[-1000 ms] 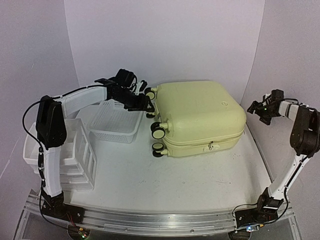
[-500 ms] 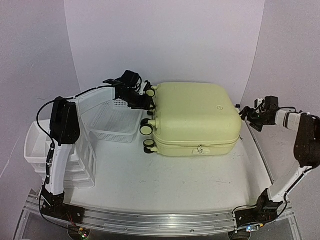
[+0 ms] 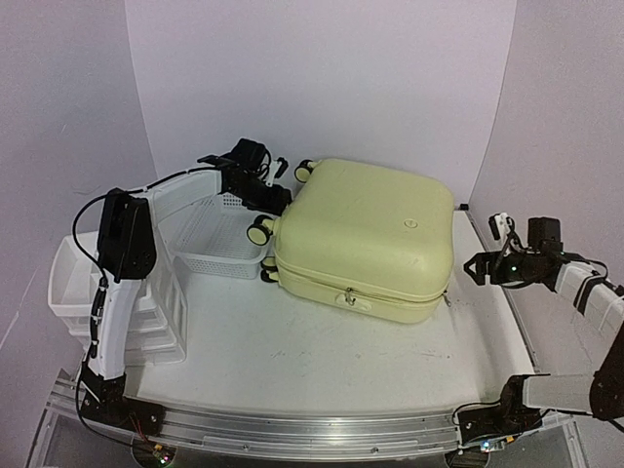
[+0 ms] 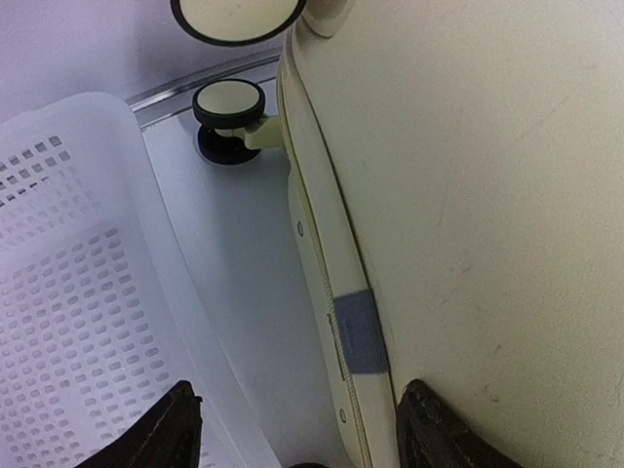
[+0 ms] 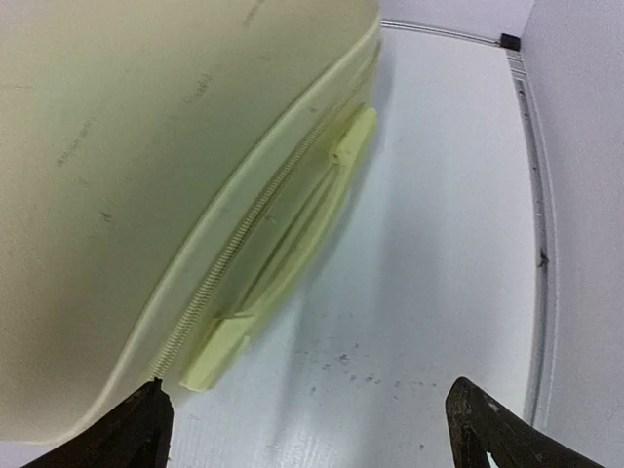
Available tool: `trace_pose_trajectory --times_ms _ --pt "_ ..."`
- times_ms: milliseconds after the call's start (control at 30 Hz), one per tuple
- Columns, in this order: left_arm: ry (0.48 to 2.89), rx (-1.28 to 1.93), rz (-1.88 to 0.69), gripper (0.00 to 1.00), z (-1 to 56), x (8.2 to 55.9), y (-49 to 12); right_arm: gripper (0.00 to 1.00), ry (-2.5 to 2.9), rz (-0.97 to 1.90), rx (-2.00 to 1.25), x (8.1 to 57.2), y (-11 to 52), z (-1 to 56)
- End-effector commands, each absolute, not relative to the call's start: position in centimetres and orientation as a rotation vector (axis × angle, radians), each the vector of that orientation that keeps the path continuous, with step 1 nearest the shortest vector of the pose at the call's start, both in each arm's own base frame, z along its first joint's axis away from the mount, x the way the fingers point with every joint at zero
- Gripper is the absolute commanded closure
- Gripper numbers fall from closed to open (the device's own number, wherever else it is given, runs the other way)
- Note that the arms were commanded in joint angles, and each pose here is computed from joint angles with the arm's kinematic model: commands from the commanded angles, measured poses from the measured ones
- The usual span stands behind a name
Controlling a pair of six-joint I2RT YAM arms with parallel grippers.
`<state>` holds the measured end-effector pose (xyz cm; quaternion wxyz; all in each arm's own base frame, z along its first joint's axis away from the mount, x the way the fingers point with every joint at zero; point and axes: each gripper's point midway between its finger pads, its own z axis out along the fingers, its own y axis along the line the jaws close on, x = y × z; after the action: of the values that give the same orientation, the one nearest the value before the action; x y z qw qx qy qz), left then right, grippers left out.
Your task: Open, take out, and arrange the luggage
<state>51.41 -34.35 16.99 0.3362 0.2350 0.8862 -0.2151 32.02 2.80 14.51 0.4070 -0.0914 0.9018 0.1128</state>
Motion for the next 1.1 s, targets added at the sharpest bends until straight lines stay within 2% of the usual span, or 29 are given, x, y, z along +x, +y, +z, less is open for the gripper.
trace_pose_trajectory --times_ms 0,167,367,500,700,767,867,900,1067 --pt "2.210 0.666 -0.683 0.30 22.2 49.2 -35.5 0.02 2.281 0.250 -0.310 30.3 1.5 13.3" --pt "2.226 0.588 -0.720 0.28 24.4 47.6 -33.8 0.02 2.301 0.510 -0.304 28.5 4.6 12.6" --pt "2.193 0.576 -0.829 0.26 28.3 43.2 -32.4 0.02 2.262 0.246 -0.622 26.8 7.1 13.6" --pt "2.165 0.608 -0.880 0.26 30.2 39.7 -31.2 0.02 2.261 0.048 -0.840 25.0 8.4 12.4" --pt "2.088 0.657 -0.941 0.26 33.2 35.6 -29.9 0.03 2.143 -0.325 -1.002 25.8 8.6 10.9" --pt "2.067 0.667 -0.926 0.26 33.7 35.1 -29.5 0.10 2.099 -0.378 -0.930 26.8 8.3 10.7" --pt "2.036 0.683 -0.935 0.25 34.6 34.2 -29.2 0.29 2.023 -0.338 -0.966 26.6 9.2 8.7" --pt "2.031 0.684 -0.934 0.26 34.7 34.0 -29.1 0.31 1.999 -0.356 -0.975 26.7 9.2 8.6" --pt "2.023 0.691 -0.903 0.26 34.5 33.7 -28.6 0.21 1.977 -0.526 -0.918 27.6 7.2 9.1"
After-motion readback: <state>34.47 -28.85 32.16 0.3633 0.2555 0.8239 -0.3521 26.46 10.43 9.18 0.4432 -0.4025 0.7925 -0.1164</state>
